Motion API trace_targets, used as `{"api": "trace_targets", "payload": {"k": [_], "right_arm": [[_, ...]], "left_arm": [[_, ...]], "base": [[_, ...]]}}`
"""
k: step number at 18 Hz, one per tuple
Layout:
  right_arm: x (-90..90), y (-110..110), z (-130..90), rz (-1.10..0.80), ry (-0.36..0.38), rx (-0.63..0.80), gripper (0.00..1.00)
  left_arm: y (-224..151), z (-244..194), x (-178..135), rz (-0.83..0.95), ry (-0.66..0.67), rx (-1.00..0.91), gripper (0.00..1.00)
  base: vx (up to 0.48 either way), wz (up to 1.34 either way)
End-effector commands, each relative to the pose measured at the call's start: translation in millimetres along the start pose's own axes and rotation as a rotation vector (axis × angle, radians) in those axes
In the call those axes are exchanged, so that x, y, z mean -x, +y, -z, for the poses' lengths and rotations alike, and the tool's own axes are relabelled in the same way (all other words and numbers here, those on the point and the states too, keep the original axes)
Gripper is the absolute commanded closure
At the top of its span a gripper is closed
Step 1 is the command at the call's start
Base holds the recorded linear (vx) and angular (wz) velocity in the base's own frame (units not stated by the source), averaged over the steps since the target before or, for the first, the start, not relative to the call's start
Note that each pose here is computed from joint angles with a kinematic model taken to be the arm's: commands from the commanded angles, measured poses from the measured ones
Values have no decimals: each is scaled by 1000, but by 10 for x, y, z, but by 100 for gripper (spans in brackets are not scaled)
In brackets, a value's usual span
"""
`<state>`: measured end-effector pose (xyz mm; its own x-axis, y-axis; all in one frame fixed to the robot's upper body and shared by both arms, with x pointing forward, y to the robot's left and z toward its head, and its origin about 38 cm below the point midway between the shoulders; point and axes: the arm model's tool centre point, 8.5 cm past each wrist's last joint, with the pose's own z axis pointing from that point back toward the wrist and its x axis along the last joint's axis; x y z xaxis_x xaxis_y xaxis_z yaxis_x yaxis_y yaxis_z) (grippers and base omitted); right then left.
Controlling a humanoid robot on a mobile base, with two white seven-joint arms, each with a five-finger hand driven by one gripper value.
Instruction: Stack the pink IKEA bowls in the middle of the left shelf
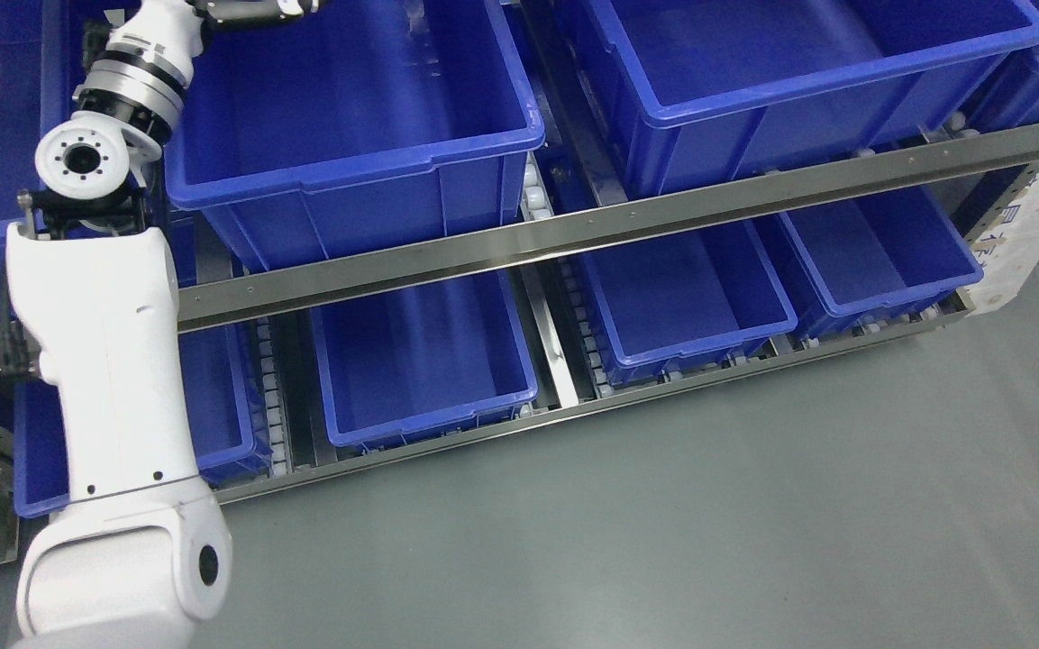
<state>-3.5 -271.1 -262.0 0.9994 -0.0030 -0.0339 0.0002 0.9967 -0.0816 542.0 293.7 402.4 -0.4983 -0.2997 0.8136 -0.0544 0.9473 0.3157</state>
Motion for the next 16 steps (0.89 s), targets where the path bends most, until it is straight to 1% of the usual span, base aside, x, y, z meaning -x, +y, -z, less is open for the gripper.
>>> {"api": "trace_targets", "payload": {"k": [1,3,5,6,8,11,16], "right_arm": [[71,-114,6,11,-5,17,0],[71,-114,6,12,-5,17,0],[73,-114,6,12,-4,17,0],[73,-114,6,11,-4,17,0],[71,-114,6,11,-5,17,0],[71,-114,6,11,-5,17,0],[73,-114,6,11,-4,17,0]], "left_arm": [[491,-476,68,-90,-47,-226,0],[397,-623,223,-124,-38,-207,0],[335,-828,341,-73,-90,-202,0],[308,-924,370,-50,-113,-198,0],[290,-1046,389,-33,-115,-194,0],[299,-1047,396,-44,-101,-196,0],[244,-1026,348,-37,-117,-181,0]], "base": [[0,0],[0,0],[0,0],[0,0],[0,0],[0,0],[0,0]]}}
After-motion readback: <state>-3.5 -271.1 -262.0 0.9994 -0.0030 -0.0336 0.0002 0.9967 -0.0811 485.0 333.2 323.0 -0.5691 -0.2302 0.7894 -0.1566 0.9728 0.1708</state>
